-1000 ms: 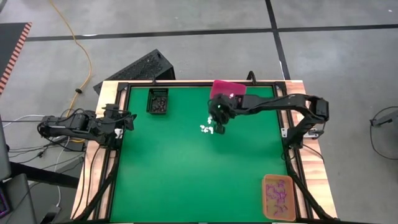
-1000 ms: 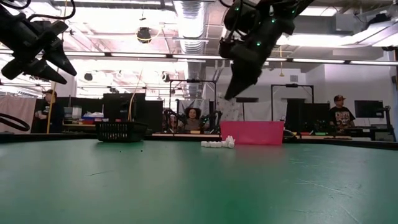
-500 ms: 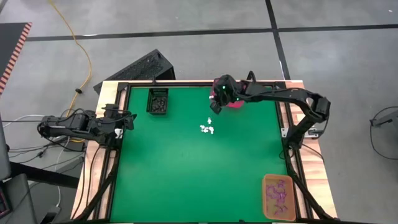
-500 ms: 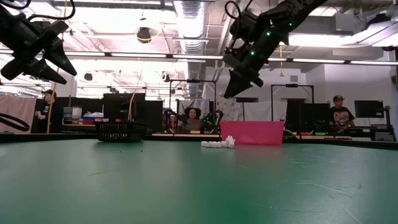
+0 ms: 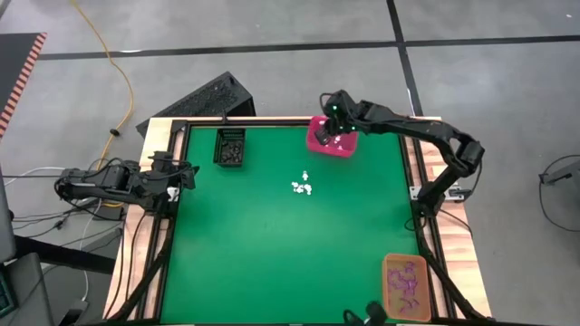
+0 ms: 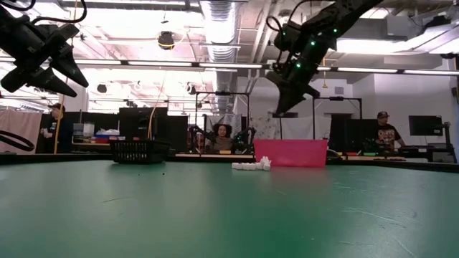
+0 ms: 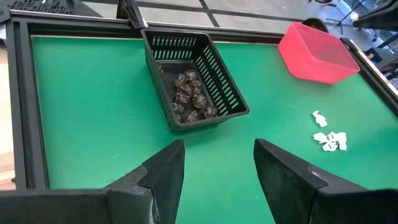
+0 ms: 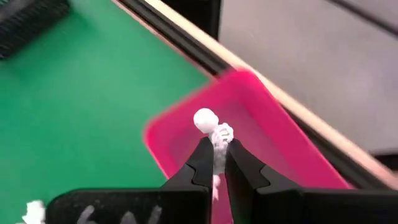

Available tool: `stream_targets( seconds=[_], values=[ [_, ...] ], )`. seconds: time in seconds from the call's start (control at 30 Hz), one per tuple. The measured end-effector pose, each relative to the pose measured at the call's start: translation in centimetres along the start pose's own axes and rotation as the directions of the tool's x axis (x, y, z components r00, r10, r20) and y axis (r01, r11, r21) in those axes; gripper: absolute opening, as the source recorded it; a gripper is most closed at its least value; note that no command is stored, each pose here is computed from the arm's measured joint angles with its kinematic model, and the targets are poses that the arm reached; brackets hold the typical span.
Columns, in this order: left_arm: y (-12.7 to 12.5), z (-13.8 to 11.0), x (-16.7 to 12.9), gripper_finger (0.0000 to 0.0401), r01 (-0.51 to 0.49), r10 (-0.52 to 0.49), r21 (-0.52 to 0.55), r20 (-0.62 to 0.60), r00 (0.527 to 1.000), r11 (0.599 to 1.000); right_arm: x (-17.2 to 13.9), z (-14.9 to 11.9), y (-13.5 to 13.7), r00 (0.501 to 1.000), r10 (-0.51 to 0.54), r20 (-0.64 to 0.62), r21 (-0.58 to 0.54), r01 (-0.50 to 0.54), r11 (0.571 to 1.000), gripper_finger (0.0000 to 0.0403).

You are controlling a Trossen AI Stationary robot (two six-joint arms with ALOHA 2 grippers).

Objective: Sort Halloween decoration
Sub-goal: Put the white skeleton toy into the pink bin

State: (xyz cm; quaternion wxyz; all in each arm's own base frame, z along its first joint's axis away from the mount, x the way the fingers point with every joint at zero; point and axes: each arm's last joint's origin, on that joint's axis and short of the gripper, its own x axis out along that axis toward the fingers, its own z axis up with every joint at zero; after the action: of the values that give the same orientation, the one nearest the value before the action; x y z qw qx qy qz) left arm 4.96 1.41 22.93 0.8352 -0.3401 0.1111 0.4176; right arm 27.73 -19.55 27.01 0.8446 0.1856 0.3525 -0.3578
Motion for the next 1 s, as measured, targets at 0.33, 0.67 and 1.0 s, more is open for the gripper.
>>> stream_targets(
  seconds=[0.33, 0.67, 1.0],
  values=[
    [0.0, 0.0, 0.0, 0.0183, 0.002, -0.002, 0.004, -0.003, 1.000, 1.000, 0.7, -1.4, -2.4, 0.982, -0.060, -0.181, 0.147, 0.087, 0.985, 0.0110],
    [0.0, 0.0, 0.0, 0.0183, 0.001, -0.001, 0.012, -0.003, 1.000, 1.000, 0.6, -1.5, -1.6, 0.984, -0.031, -0.177, 0.165, 0.061, 0.985, 0.0232],
    [0.0, -0.1, 0.0, 0.0183, 0.007, -0.007, 0.017, -0.027, 1.000, 1.000, -0.3, -3.5, 6.4, 0.967, 0.147, -0.209, 0.092, -0.130, 0.987, 0.0220]
  ],
)
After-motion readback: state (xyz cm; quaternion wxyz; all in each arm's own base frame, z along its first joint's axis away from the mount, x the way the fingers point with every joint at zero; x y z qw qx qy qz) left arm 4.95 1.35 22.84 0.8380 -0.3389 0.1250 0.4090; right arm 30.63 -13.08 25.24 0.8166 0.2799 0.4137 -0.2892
